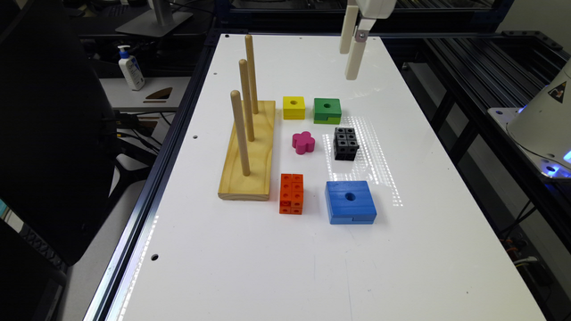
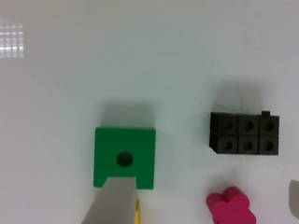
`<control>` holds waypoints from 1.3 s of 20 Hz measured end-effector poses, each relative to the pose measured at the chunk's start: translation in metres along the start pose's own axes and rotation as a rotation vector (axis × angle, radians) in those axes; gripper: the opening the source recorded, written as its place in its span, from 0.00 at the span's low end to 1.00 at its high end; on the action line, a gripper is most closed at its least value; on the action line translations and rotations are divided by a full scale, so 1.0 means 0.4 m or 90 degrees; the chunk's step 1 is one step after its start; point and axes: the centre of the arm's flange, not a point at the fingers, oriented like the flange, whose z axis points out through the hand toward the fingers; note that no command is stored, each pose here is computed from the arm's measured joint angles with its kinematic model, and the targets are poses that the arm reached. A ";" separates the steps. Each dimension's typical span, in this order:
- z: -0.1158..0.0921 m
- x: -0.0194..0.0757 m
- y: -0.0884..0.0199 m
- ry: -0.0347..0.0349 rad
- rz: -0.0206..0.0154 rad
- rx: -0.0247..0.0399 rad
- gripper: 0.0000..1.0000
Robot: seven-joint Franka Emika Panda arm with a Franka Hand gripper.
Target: Pick up pink flower.
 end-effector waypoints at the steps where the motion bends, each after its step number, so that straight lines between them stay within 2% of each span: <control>1: 0.001 0.004 -0.007 -0.0001 -0.0010 0.0000 1.00; 7: 0.011 0.023 -0.043 -0.0014 -0.0062 -0.0002 1.00; 10: 0.012 0.015 -0.055 -0.0023 -0.0090 0.0004 1.00; 13: 0.010 -0.004 -0.077 -0.0017 -0.0104 0.0011 1.00; 18: 0.010 -0.030 -0.103 -0.0010 -0.0111 0.0008 1.00; 24: 0.008 -0.028 -0.106 0.0001 -0.0104 0.0021 1.00; 26: 0.012 -0.028 -0.107 -0.0016 -0.0104 0.0007 1.00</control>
